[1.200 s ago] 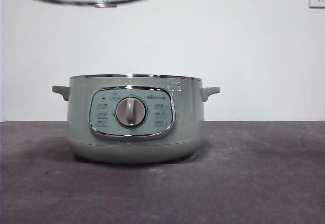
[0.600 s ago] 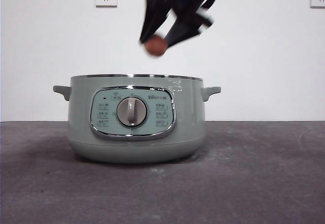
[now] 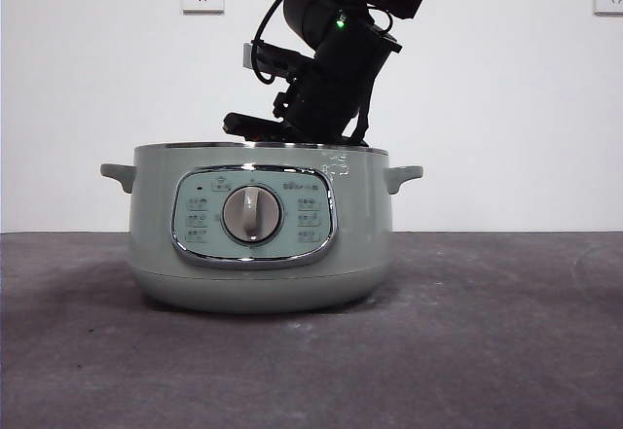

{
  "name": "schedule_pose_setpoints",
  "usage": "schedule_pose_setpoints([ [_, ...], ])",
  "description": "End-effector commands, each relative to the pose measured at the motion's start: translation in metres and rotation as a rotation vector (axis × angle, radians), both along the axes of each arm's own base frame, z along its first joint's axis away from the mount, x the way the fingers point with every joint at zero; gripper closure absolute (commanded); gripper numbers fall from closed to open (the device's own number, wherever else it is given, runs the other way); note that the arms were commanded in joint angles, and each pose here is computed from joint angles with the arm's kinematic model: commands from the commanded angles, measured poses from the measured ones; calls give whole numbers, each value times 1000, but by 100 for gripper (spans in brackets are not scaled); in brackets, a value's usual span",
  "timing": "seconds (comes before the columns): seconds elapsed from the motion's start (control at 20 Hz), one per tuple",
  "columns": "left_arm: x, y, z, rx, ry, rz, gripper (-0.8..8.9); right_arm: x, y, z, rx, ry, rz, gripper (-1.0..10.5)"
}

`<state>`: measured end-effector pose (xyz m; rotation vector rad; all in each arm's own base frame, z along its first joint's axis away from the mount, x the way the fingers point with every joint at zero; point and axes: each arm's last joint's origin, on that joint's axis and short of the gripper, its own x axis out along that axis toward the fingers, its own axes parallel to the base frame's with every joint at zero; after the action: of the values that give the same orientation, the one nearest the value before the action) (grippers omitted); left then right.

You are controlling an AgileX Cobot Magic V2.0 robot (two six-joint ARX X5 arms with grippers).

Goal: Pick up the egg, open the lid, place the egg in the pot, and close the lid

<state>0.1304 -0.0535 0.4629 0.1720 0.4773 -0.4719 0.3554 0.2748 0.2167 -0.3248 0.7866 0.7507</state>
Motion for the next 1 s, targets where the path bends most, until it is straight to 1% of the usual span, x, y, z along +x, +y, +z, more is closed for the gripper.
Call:
schedule_pose_setpoints([
  [0.05, -6, 1, 9, -43, -58, -27, 822, 1, 5, -13, -33, 15, 25, 959],
  [0.15, -6, 1, 9, -42, -57, -26, 822, -1, 6, -16, -51, 23, 36, 959],
  [0.25, -6, 1, 9, -41, -53, -26, 822, -1, 6, -16, -49, 26, 41, 953],
  [0.3, -6, 1, 9, -40, -51, -26, 822, -1, 6, -16, -48, 26, 40, 865],
  [0.35, -6, 1, 8, -39, -48, -26, 822, -1, 6, -15, -48, 24, 39, 718],
  [0.4, -6, 1, 8, -39, -48, -26, 822, -1, 6, -12, -40, 20, 33, 518],
  [0.45, -6, 1, 8, -38, -49, -26, 822, -2, 5, -6, -25, 9, 23, 470],
  [0.6, -4, 0, 9, -41, -56, -26, 822, -11, -3, 37, 45, -77, 14, 472],
  [0.65, -2, 0, 9, -42, -59, -26, 822, -18, -10, 58, 53, -110, -13, 472],
  [0.75, 5, -3, 7, -37, -47, -28, 822, -39, -34, 103, 42, -170, -79, 473],
  [0.8, 12, -6, 5, -38, -33, -43, 822, -54, -51, 129, 46, -193, -122, 473],
  [0.85, 19, -10, 3, -47, -16, -70, 822, -68, -65, 149, 59, -213, -140, 473],
  [1.0, 44, -21, -4, -51, 14, -96, 822, -109, -106, 198, 118, -283, -193, 473],
])
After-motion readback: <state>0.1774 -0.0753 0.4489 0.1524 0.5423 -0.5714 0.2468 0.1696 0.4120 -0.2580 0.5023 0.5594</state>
